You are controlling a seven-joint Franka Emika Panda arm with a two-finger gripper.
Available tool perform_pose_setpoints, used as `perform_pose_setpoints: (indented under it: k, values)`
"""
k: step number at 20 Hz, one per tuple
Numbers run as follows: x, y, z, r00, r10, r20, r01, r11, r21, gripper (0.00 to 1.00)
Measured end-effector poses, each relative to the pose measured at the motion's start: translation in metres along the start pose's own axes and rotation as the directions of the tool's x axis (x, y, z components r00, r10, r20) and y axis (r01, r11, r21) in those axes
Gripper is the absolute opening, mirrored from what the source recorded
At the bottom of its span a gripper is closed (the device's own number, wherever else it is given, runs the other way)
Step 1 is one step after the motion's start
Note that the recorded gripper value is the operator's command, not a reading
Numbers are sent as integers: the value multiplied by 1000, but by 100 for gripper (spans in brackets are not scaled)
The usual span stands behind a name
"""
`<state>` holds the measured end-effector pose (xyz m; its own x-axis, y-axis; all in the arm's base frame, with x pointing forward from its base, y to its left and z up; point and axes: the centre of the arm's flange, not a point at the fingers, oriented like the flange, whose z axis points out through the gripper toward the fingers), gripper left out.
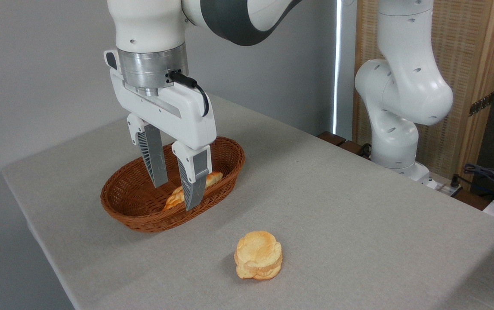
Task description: Put bread into the basket
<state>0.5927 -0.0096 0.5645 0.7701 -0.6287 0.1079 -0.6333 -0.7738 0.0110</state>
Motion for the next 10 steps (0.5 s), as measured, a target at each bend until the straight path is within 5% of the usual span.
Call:
perform_pose_setpoints:
  k: [10]
  values:
    - [1,1,0,1000,2,0,-2,1000,0,100]
